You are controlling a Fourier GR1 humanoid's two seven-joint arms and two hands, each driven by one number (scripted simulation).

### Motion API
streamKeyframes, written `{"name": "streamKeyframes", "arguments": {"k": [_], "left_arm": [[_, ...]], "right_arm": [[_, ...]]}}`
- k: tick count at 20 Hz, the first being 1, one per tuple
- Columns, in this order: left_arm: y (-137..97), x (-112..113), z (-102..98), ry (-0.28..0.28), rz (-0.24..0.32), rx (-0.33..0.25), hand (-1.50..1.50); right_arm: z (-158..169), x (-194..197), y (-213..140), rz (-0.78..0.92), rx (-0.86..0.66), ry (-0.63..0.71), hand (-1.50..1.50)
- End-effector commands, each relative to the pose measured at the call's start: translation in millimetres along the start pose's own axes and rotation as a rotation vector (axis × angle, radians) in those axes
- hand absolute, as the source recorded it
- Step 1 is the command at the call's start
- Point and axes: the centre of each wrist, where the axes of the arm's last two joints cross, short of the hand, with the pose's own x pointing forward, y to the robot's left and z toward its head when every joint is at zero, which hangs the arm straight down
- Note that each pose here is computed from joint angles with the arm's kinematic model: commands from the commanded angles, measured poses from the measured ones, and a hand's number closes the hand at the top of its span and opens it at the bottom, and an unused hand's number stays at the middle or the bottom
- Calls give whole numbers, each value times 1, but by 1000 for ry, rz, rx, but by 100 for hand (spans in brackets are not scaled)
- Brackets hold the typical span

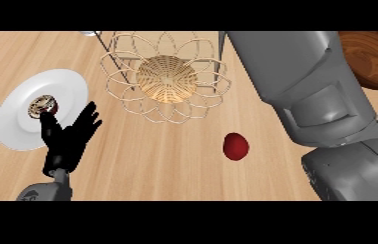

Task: Pick the sweet potato from the placemat and place it in the tiered shelf

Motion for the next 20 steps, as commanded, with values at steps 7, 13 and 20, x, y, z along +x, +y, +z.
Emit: {"name": "streamKeyframes", "arguments": {"k": [7, 13, 20], "left_arm": [[7, -22, 10, 67, 23, 14, 0], [-3, -15, 8, 49, 38, 45, 0], [23, -21, 14, 74, 32, 63, 0]], "right_arm": [[-34, 1, -58, -67, -299, 63, -150], [-56, -17, -123, -155, -364, 101, -150], [-42, -41, -191, -141, -274, 72, -150]]}}
